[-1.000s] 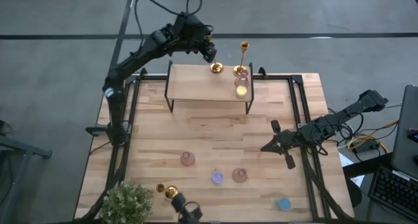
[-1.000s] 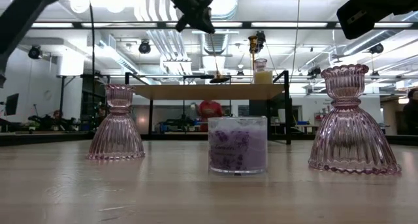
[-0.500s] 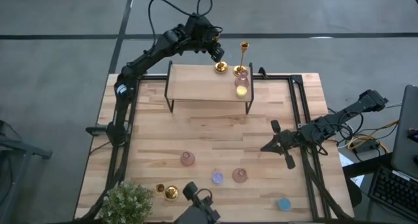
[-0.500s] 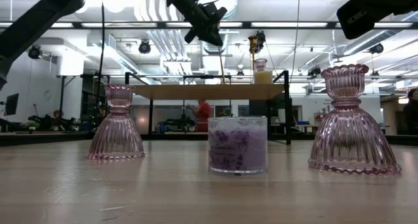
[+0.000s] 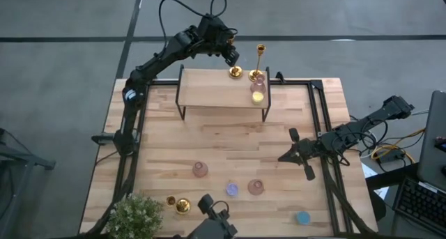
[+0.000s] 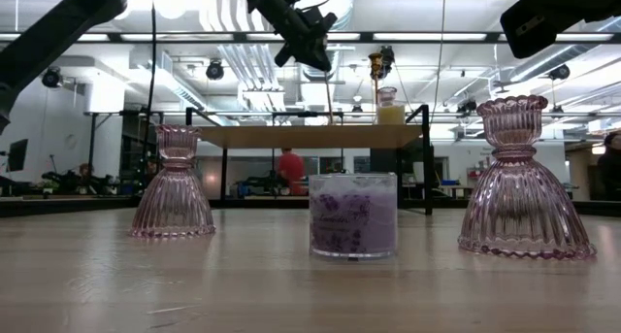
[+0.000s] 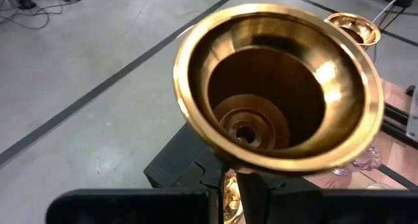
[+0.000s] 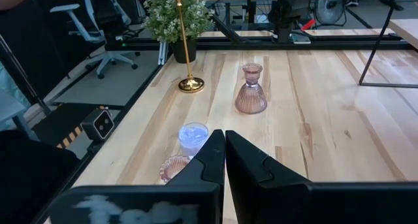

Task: Pick & Place candle stick holders
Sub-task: Put the top gold candle holder on the shelf aligned with the other gold candle holder

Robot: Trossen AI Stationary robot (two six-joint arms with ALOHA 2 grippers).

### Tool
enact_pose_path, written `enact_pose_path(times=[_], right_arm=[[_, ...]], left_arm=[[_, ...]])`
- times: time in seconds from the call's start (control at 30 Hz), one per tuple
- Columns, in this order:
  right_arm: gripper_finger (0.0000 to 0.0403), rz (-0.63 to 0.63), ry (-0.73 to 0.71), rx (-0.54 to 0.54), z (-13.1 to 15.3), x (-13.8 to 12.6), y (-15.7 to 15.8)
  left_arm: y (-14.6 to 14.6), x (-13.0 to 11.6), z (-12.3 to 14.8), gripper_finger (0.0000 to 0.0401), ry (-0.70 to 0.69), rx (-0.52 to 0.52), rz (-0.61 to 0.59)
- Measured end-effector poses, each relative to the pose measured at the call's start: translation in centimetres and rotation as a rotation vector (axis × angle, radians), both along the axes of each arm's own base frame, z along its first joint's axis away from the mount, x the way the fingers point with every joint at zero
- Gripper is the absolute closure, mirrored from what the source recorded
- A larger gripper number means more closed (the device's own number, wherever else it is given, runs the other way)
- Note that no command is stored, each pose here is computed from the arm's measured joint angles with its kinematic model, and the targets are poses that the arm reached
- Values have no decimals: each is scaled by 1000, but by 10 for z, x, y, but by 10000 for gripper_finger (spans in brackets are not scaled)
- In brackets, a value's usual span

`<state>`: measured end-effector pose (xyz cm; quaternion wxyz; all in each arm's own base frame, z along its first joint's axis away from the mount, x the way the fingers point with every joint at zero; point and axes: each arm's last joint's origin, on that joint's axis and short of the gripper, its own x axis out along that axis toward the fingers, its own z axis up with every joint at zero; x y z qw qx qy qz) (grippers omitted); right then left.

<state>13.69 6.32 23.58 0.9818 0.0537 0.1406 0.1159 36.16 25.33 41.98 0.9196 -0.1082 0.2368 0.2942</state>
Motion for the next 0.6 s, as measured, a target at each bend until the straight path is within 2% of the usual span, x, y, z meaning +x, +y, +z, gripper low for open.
enact_pose_path(times=[0.6], right_arm=[[394,0,0,0,0,0,0]], left_arm=[[-1,2,-2,344,-10,-24,-22]])
